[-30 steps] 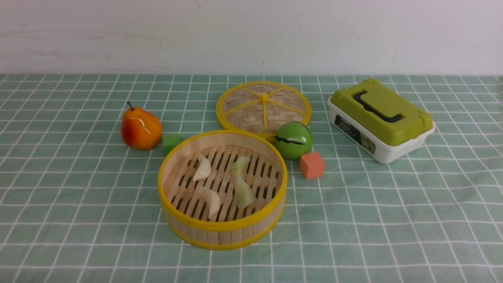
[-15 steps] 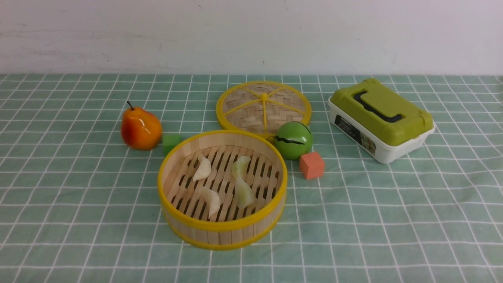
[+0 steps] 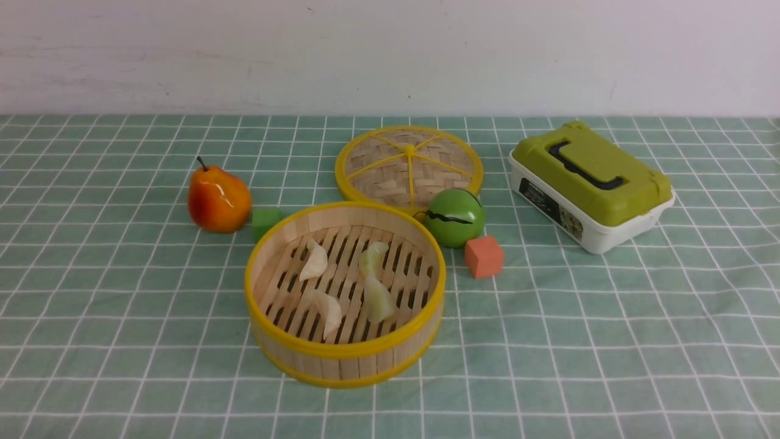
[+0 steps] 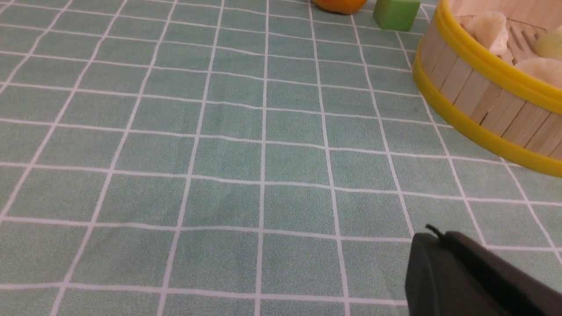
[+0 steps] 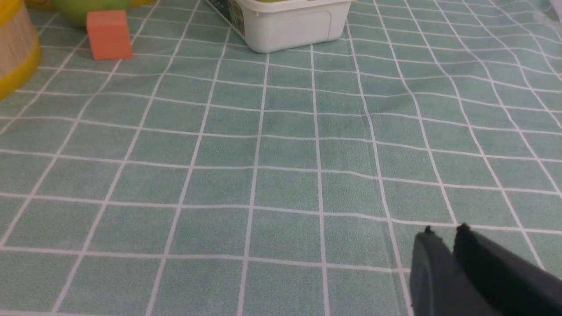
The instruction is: Put the dumplings into the steamer on the table with the blue tablecloth.
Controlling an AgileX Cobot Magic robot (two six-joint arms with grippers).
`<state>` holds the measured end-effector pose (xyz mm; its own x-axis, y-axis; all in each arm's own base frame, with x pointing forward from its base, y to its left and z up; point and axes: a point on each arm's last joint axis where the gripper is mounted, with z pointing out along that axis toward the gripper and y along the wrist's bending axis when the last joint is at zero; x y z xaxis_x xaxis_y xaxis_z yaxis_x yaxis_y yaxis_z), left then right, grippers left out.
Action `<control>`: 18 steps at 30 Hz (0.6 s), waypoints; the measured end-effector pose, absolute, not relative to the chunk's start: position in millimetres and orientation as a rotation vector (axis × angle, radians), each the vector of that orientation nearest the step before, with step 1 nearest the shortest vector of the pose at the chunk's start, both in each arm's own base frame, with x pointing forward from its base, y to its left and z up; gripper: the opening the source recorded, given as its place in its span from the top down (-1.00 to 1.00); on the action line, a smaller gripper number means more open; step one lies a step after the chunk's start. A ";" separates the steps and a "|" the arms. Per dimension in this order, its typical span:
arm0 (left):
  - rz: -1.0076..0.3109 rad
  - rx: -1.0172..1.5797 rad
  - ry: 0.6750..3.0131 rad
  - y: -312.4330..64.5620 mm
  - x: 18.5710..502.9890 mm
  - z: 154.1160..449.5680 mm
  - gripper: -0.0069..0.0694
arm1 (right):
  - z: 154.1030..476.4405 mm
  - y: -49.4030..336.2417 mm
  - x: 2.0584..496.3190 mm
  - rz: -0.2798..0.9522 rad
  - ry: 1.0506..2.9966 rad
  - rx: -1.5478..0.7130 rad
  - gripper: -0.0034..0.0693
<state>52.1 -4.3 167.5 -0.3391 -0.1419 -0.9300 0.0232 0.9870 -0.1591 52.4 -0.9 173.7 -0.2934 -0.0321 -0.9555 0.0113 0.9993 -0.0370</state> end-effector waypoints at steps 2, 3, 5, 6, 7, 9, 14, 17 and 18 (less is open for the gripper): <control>-0.169 -0.086 1.914 -4.3 52.2 167.3 0.86 | 173.7 -0.9 52.4 -0.042 1.868 -0.015 0.68; -0.169 -0.086 1.915 -4.4 52.3 167.3 0.86 | 173.7 -0.9 52.4 -0.042 1.868 -0.015 0.67; -0.169 -0.086 1.915 -4.4 52.3 167.3 0.86 | 173.7 -0.9 52.4 -0.042 1.868 -0.015 0.67; -0.169 -0.086 1.915 -4.4 52.3 167.3 0.86 | 173.7 -0.9 52.4 -0.042 1.868 -0.015 0.67; -0.169 -0.086 1.915 -4.4 52.3 167.3 0.86 | 173.7 -0.9 52.4 -0.042 1.868 -0.015 0.67; -0.169 -0.086 1.915 -4.4 52.3 167.3 0.86 | 173.7 -0.9 52.4 -0.042 1.868 -0.015 0.67; -0.169 -0.086 1.915 -4.4 52.3 167.3 0.86 | 173.7 -0.9 52.4 -0.042 1.868 -0.015 0.65; -0.169 -0.086 1.915 -4.4 52.3 167.3 0.86 | 173.7 -0.9 52.4 -0.042 1.868 -0.015 0.64; -0.169 -0.086 1.915 -4.4 52.3 167.3 0.86 | 173.7 -0.9 52.4 -0.042 1.868 -0.015 0.64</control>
